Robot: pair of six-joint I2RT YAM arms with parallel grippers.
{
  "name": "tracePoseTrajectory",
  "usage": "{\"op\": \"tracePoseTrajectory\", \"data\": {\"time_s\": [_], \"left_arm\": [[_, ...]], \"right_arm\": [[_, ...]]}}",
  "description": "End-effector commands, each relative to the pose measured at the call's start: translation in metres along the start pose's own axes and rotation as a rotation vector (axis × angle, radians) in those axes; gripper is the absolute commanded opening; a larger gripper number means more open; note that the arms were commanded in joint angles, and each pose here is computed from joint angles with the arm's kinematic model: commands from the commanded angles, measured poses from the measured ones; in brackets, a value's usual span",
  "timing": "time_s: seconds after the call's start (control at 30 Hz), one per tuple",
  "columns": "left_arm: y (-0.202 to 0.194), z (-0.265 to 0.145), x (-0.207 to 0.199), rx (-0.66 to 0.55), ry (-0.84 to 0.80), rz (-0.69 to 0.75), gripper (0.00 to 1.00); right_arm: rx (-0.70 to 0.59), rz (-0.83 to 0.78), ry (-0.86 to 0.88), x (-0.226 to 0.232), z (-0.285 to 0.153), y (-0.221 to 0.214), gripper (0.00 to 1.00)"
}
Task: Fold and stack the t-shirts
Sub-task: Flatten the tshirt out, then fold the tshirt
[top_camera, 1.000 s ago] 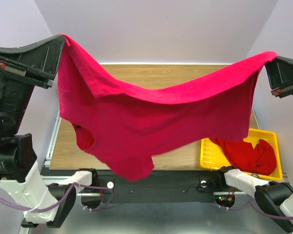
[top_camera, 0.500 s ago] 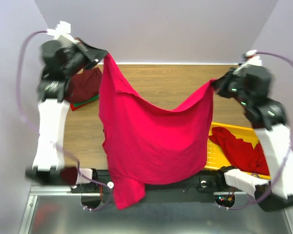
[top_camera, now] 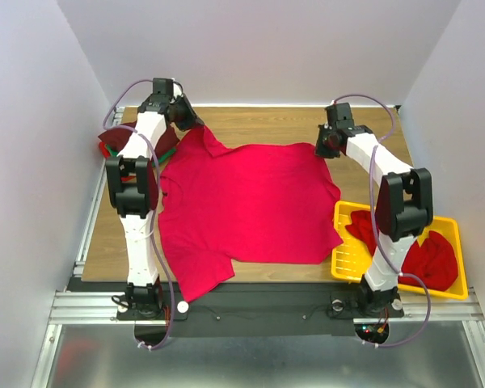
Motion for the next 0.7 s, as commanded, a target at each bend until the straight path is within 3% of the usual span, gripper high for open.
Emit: {"op": "tracePoseTrajectory", "data": {"time_s": [0.0, 0.37, 0.67], "left_arm": [[0.028, -0.044, -0.046, -0.123, -0.101, 0.079, 0.0], [0.008, -0.049, -0.028, -0.095, -0.056, 0.051, 0.0], [-0.026, -0.082, 0.007, -0.056, 0.039, 0.013, 0.0]], "right_arm": [[-0.146, -0.027, 0.029, -0.007, 0.001, 0.049, 0.0], [-0.084, -0.07, -0.032, -0.026, 0.041, 0.037, 0.0], [-0.133, -0.148, -0.124, -0.043, 0.002, 0.033, 0.0]]}}
Point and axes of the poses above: each gripper's point midway between its finger pads, its own z axis out along the fingers, its own x axis along the line the jaws close on, y = z × x, the point moved 5 cm from there along -z, back along the fingers, and after that the axes turned 5 degrees about -z, right-handed, at the moved point
